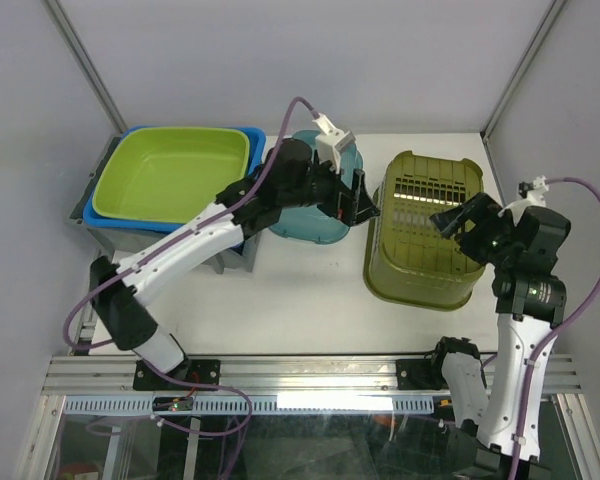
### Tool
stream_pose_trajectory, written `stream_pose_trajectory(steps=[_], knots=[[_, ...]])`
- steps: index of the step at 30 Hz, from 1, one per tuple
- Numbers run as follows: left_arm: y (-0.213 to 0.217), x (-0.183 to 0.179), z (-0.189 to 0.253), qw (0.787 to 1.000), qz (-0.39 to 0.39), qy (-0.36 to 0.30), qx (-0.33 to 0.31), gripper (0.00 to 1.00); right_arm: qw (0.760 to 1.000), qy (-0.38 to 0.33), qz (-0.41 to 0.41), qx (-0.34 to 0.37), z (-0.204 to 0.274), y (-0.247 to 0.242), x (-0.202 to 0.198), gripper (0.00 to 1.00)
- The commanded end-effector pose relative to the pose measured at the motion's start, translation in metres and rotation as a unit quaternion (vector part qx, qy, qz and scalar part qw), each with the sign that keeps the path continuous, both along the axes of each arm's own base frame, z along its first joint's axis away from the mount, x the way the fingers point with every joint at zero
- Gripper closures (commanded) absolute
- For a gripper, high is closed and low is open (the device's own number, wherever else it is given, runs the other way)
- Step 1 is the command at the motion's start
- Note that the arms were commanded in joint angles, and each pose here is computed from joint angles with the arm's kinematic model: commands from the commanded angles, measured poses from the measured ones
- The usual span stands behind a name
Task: Turn the large container upside down
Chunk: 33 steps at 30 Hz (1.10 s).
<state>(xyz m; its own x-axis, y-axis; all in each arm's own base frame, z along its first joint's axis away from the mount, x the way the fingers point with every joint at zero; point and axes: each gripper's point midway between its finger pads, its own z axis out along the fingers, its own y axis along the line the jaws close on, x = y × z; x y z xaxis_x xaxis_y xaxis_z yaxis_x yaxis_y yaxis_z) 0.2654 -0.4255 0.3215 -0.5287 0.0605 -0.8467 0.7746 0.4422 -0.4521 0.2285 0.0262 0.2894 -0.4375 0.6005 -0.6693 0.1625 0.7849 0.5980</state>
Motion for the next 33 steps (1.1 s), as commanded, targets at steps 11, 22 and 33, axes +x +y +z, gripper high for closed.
stream_pose_trajectory(steps=[11,22,33], knots=[[0.096,-0.015,0.045,0.990,0.131,-0.050,0.011,0.01,0.969,0.056,0.238,0.042,-0.043,0.085,-0.079,0.06],[0.096,-0.017,0.030,0.991,0.132,-0.032,0.018,0.01,0.982,0.101,0.159,0.022,-0.105,0.064,-0.030,0.04],[0.103,-0.025,0.017,0.992,0.122,-0.027,0.033,0.01,0.987,0.092,-0.094,-0.090,-0.126,-0.026,0.063,0.01]])
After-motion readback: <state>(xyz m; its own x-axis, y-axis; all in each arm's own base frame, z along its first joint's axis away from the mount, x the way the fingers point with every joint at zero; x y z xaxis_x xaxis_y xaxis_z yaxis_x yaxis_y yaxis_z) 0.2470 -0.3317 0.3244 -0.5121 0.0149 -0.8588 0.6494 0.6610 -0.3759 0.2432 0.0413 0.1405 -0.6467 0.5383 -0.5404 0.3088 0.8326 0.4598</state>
